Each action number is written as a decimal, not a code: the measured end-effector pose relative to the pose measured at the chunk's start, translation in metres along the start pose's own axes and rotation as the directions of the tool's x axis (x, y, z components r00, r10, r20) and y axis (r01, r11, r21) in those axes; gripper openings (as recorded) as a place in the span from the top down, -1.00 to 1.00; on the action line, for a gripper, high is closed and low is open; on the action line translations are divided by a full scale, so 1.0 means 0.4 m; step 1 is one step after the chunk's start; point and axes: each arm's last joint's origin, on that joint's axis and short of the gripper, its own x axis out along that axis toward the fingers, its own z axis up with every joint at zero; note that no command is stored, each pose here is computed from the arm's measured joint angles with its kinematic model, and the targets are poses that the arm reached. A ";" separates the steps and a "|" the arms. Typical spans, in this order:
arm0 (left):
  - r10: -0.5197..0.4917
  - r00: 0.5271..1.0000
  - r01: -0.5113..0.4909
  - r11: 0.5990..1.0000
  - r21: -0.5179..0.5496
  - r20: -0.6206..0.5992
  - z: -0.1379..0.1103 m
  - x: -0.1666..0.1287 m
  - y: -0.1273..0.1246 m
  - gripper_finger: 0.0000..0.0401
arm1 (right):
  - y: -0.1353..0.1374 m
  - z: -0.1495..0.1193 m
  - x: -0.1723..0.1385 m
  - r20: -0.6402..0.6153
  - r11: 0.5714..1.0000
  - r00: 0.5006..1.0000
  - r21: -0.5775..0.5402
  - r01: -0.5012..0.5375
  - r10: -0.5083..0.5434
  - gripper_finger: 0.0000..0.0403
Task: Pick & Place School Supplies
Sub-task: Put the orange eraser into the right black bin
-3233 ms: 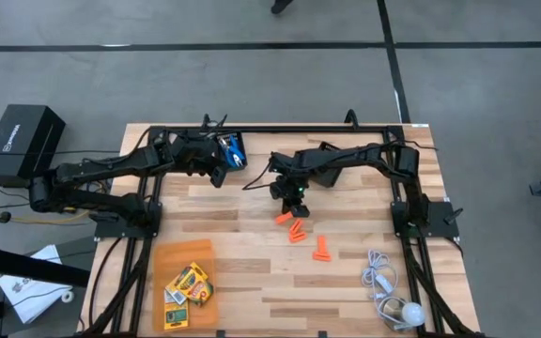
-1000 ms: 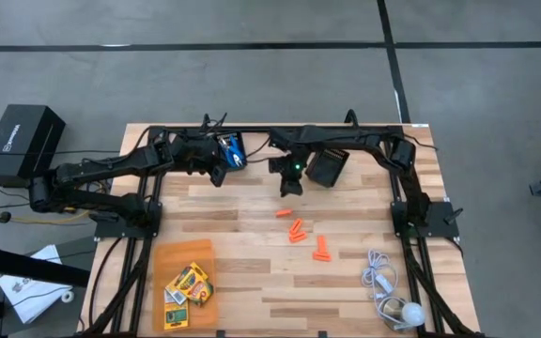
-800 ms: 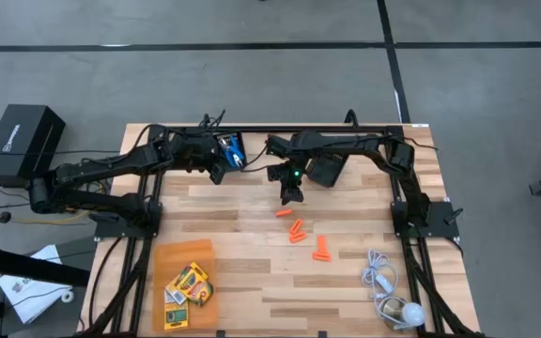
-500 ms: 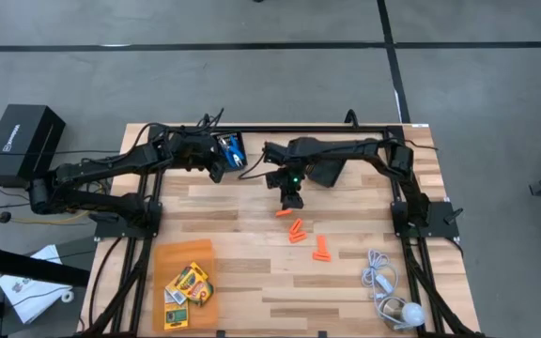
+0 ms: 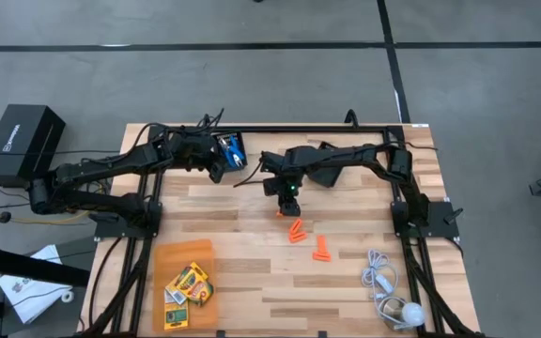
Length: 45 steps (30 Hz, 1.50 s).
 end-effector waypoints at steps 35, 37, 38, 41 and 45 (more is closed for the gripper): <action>-0.004 1.000 0.004 1.000 0.027 -0.015 -0.003 0.000 0.000 0.64 | -0.005 -0.002 0.048 -0.027 1.000 1.000 0.017 0.001 -0.001 0.21; -0.003 1.000 0.004 1.000 0.027 -0.016 -0.004 0.000 0.001 0.64 | -0.008 -0.009 0.060 -0.017 1.000 1.000 0.023 0.000 0.000 0.21; -0.003 1.000 0.003 1.000 0.026 -0.016 -0.004 0.000 0.001 0.64 | -0.009 -0.017 0.068 -0.020 0.999 1.000 0.034 -0.008 0.009 0.21; -0.003 1.000 0.003 1.000 0.027 -0.016 -0.004 0.000 0.001 0.64 | -0.010 -0.036 0.083 -0.039 0.998 0.999 0.056 -0.017 0.019 0.21; -0.002 1.000 0.003 0.999 0.032 -0.016 -0.004 0.000 0.001 0.64 | -0.014 -0.050 0.097 -0.019 0.998 1.000 0.060 -0.007 0.008 0.25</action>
